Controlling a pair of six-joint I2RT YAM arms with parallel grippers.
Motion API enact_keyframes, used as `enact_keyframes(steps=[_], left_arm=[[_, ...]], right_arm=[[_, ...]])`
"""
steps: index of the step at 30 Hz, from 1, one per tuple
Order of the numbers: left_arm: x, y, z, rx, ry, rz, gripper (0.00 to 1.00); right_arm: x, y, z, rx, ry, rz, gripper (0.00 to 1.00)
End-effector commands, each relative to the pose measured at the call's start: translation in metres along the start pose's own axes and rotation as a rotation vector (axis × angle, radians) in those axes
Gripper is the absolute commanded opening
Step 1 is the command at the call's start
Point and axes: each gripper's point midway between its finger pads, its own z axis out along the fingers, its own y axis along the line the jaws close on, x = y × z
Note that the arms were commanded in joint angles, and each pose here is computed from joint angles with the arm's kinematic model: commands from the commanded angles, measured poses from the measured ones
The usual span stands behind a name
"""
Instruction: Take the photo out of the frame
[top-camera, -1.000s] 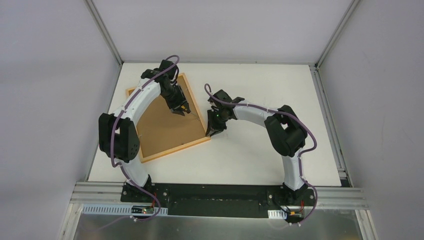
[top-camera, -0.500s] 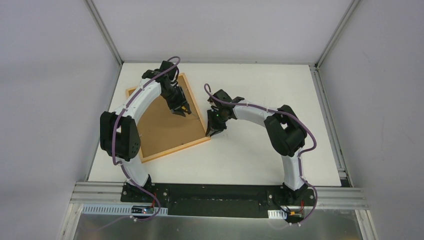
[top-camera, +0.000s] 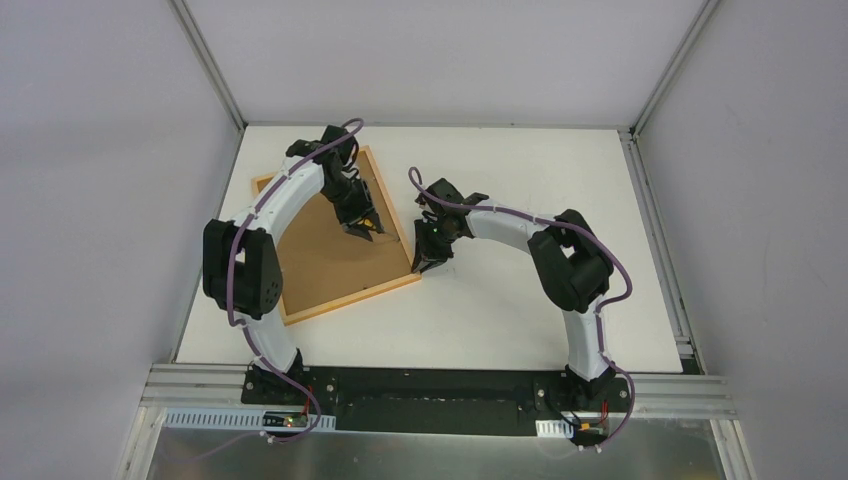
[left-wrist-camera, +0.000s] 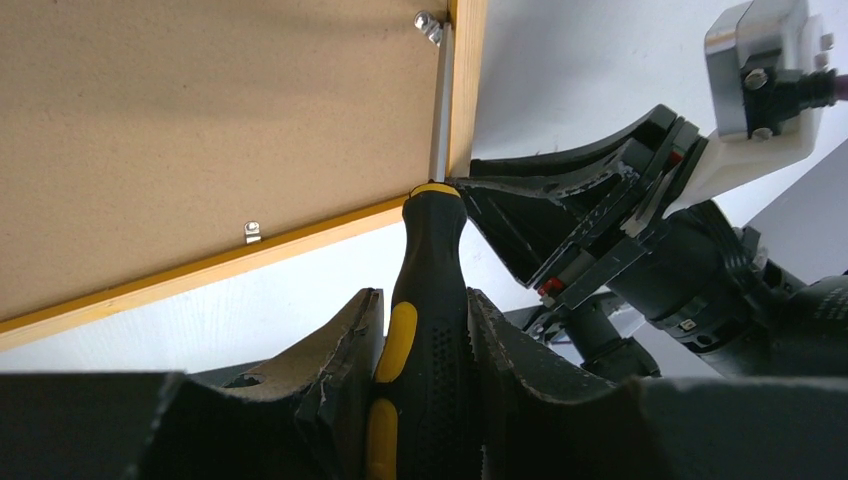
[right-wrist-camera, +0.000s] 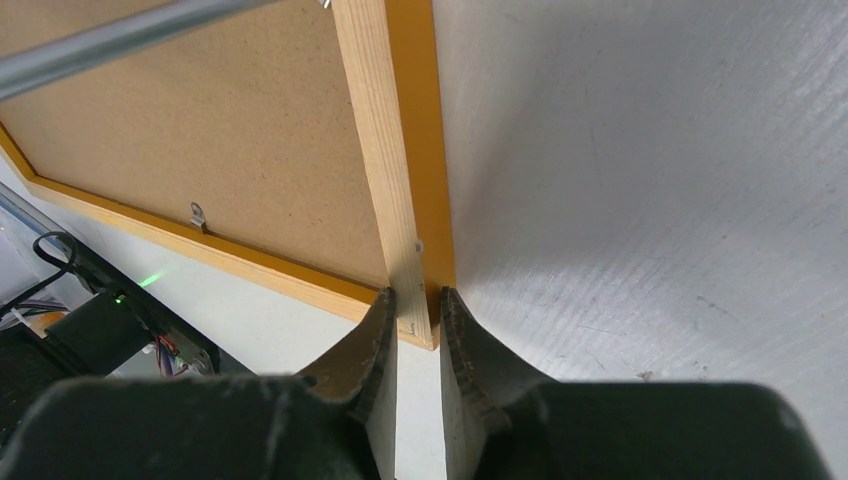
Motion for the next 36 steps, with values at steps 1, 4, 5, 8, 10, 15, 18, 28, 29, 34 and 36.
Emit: enact_keyframes(steps=[1, 4, 5, 8, 10, 15, 18, 28, 29, 34, 36], left_arm=[[0.029, 0.009, -0.008, -0.072, 0.084, 0.053, 0.00], [0.035, 0.013, -0.015, -0.085, 0.067, 0.060, 0.00], [0.035, 0.014, -0.019, -0.090, 0.051, 0.063, 0.00], [0.032, 0.013, -0.028, -0.100, 0.014, 0.068, 0.00], [0.028, 0.013, -0.034, -0.115, -0.008, 0.074, 0.00], [0.022, 0.015, -0.053, -0.154, -0.072, 0.102, 0.00], [0.017, 0.005, -0.069, -0.113, -0.141, 0.106, 0.00], [0.019, 0.024, -0.097, -0.154, -0.288, 0.086, 0.00], [0.021, 0.028, -0.098, -0.163, -0.300, 0.077, 0.00], [0.027, 0.046, -0.104, -0.183, -0.345, 0.060, 0.00], [0.031, 0.049, -0.101, -0.179, -0.327, 0.062, 0.00]], right_arm=[[0.000, -0.002, 0.000, 0.016, 0.015, 0.001, 0.00], [0.000, -0.002, 0.000, 0.015, 0.018, 0.002, 0.00], [0.000, -0.002, 0.000, 0.017, 0.018, 0.002, 0.00], [0.001, -0.004, 0.002, 0.022, 0.020, 0.003, 0.00], [0.001, -0.005, 0.002, 0.026, 0.020, 0.004, 0.00], [0.001, -0.005, 0.000, 0.033, 0.017, -0.005, 0.00], [0.001, -0.008, -0.001, 0.046, 0.018, -0.009, 0.00], [-0.020, -0.077, -0.031, 0.453, -0.075, -0.136, 0.00], [-0.025, -0.084, -0.038, 0.505, -0.088, -0.148, 0.01], [-0.054, -0.084, -0.077, 0.602, -0.189, -0.139, 0.36], [-0.061, -0.076, -0.092, 0.615, -0.227, -0.104, 0.50]])
